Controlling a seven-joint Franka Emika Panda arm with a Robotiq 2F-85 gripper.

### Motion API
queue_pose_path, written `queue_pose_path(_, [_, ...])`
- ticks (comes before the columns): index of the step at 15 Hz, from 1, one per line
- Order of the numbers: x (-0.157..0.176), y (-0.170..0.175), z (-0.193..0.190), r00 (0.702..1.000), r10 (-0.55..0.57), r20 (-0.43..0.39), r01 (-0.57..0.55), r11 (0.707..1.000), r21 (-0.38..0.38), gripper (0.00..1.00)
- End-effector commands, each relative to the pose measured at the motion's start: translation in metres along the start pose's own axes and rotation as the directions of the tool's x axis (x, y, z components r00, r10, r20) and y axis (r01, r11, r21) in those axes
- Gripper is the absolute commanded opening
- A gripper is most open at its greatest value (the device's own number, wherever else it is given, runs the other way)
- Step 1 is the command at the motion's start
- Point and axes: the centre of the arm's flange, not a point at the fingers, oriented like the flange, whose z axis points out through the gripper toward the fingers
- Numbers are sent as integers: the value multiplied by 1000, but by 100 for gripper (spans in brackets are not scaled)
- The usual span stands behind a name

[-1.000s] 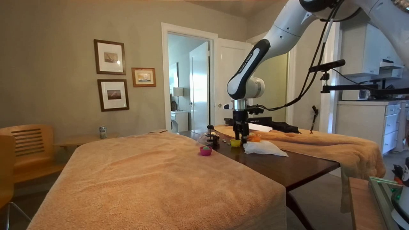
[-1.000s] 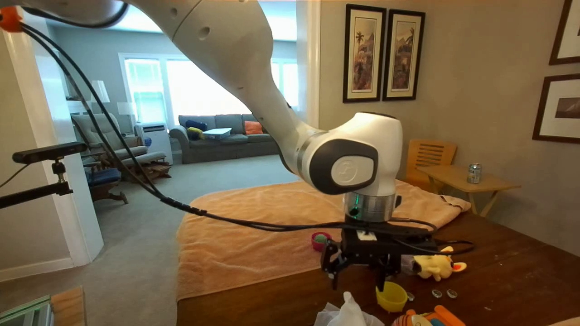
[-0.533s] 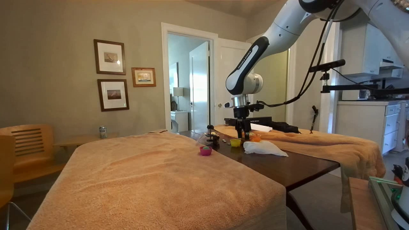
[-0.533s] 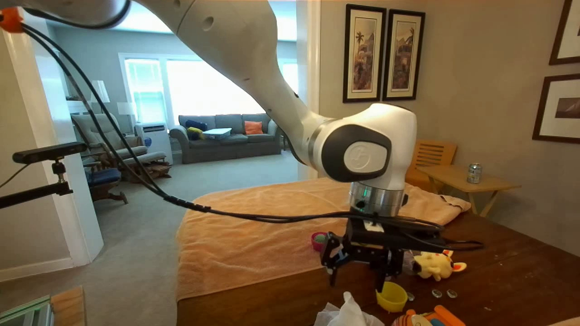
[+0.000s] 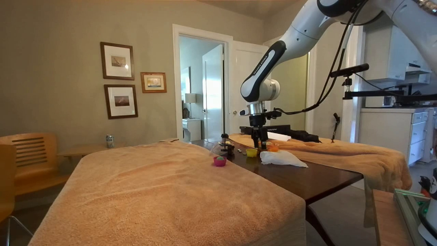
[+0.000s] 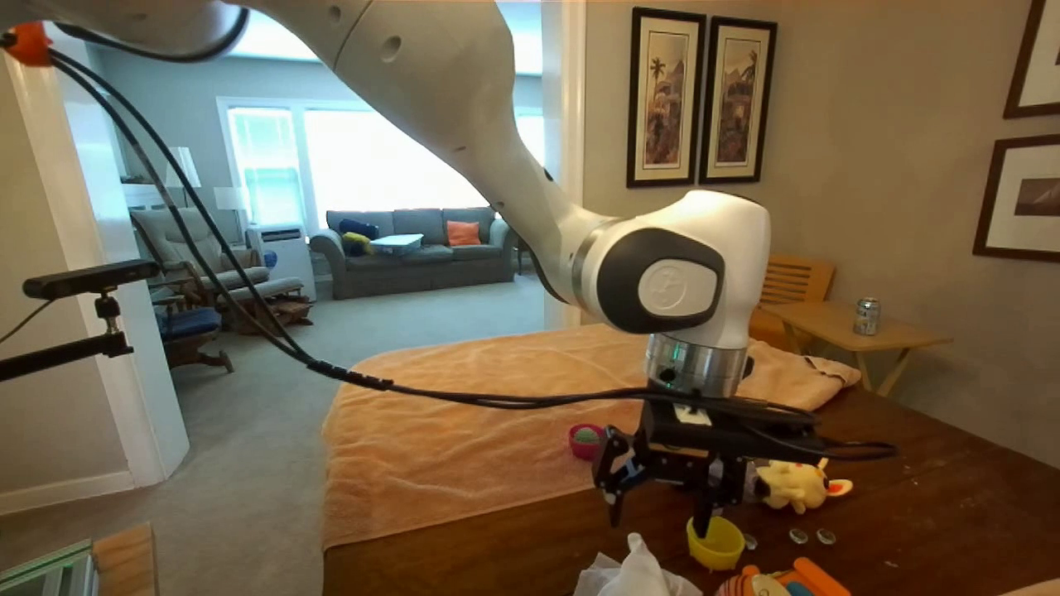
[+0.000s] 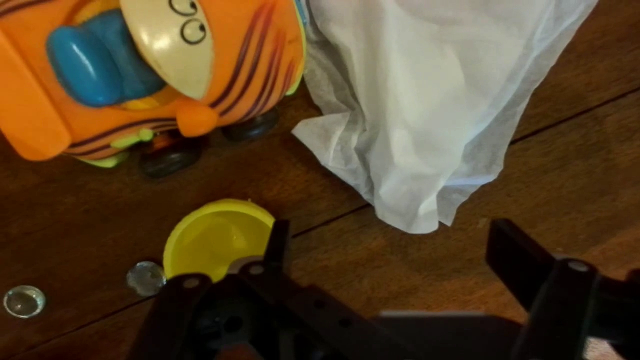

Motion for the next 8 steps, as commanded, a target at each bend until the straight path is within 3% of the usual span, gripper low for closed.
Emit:
queue_pose_path(1, [0, 4, 2, 1000, 15, -7, -14, 1000, 18, 100])
queue_pose_path(8, [-6, 12, -5, 994, 45, -104, -25, 981, 191, 100])
